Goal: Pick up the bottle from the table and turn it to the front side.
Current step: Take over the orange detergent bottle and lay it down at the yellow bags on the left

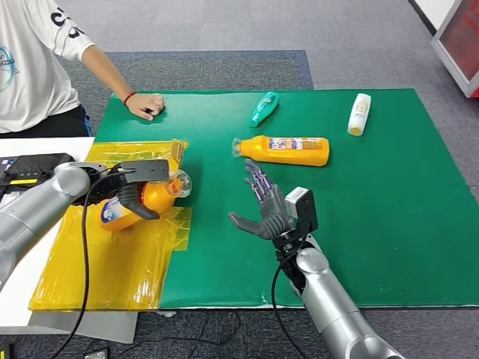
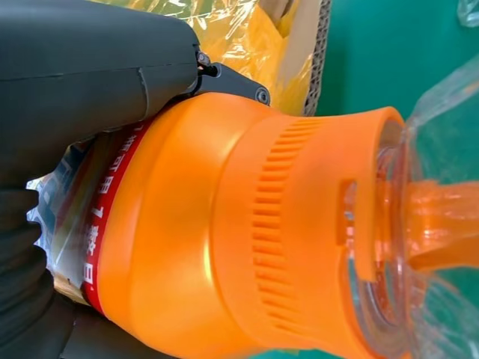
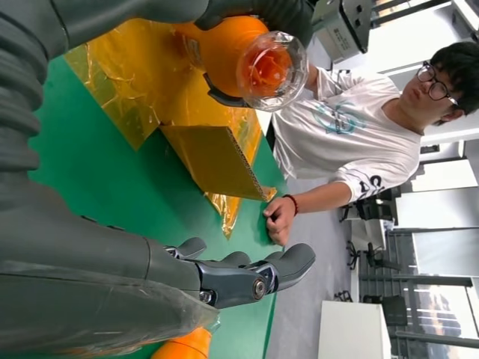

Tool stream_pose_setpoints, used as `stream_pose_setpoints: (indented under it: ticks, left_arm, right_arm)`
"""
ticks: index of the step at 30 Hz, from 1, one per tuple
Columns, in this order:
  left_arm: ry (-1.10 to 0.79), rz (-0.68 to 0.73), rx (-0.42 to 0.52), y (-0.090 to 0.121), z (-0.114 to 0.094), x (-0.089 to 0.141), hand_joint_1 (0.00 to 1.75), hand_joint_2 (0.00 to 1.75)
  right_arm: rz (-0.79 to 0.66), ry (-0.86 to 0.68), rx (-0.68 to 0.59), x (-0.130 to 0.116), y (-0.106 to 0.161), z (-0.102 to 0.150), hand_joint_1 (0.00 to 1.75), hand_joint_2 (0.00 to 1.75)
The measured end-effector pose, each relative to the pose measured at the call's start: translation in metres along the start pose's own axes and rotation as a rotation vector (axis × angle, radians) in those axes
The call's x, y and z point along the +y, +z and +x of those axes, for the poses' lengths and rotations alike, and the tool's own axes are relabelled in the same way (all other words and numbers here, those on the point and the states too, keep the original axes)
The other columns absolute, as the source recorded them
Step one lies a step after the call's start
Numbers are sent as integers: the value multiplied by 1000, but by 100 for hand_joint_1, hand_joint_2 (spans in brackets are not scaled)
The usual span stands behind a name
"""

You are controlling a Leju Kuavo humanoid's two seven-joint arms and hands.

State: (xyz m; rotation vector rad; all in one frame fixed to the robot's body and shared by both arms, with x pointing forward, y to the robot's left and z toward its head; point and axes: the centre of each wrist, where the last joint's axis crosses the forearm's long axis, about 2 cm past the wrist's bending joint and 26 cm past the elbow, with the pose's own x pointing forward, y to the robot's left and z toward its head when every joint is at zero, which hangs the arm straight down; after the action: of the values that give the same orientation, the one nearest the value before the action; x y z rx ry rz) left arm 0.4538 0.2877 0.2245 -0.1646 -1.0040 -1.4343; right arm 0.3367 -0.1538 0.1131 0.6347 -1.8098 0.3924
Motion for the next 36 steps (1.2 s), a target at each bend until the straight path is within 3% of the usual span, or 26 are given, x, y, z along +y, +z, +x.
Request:
stream_pose_setpoints:
  ticks: [14, 27, 36]
  left_arm:
    - [3, 53, -65, -8, 6, -3, 175, 175]
    - [26, 61, -196, -9, 16, -13, 175, 175]
    - [40, 49, -207, -7, 16, -14, 175, 175]
  right_arm:
    - [-11, 4, 2, 0, 1, -1, 0, 175]
    - [-16, 12, -2, 0, 1, -1, 0, 175]
    - [-15, 13, -2, -1, 1, -1, 0, 175]
